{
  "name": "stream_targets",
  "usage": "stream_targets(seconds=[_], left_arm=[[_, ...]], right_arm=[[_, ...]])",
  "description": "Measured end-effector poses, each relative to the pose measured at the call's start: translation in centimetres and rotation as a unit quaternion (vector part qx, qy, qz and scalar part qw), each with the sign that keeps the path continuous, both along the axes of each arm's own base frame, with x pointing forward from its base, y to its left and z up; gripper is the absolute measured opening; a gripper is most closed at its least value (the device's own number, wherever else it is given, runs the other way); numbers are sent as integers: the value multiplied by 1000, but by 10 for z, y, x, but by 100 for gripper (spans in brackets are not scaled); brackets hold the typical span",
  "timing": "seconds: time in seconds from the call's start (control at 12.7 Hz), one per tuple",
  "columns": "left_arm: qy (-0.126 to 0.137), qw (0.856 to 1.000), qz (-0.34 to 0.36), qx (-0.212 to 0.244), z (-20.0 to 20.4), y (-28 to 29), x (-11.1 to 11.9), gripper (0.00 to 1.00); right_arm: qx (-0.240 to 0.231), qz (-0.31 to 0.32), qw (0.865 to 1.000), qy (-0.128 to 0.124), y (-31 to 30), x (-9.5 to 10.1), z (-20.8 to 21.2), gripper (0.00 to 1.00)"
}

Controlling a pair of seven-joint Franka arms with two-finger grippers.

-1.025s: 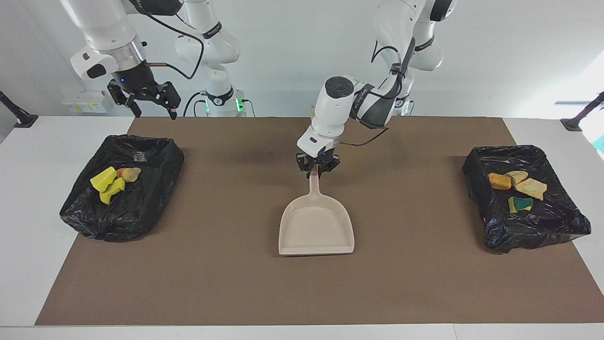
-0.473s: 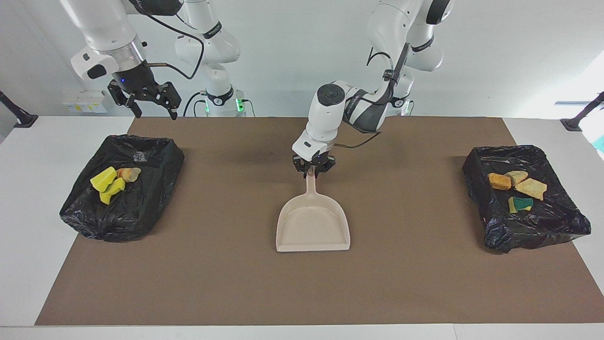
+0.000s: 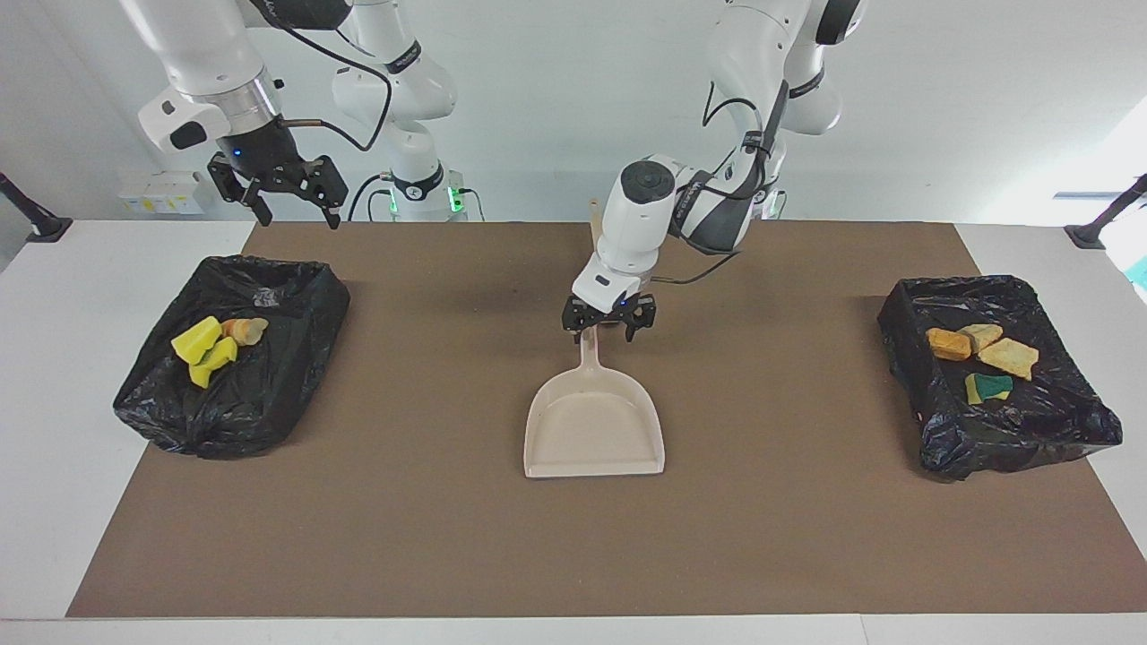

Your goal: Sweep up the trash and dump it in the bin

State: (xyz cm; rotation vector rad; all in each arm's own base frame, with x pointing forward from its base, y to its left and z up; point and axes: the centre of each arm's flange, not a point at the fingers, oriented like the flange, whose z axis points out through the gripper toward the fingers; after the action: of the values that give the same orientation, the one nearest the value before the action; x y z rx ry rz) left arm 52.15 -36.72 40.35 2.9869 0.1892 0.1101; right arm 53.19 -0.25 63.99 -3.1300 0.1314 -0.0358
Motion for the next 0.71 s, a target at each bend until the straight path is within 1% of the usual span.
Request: stream_targets(seconds=[0.16, 0.47, 0.71], left_arm=[[2, 1000, 1, 9, 28, 44, 15, 100], [43, 996, -61, 43, 80, 144, 21, 100], [66, 993, -84, 51, 102, 215, 22, 100]], right_arm=[[0, 1, 1000, -1, 1, 1, -1, 100], [0, 1, 1000, -1, 1, 1, -1, 100], [0, 1, 1000, -1, 1, 1, -1, 100]])
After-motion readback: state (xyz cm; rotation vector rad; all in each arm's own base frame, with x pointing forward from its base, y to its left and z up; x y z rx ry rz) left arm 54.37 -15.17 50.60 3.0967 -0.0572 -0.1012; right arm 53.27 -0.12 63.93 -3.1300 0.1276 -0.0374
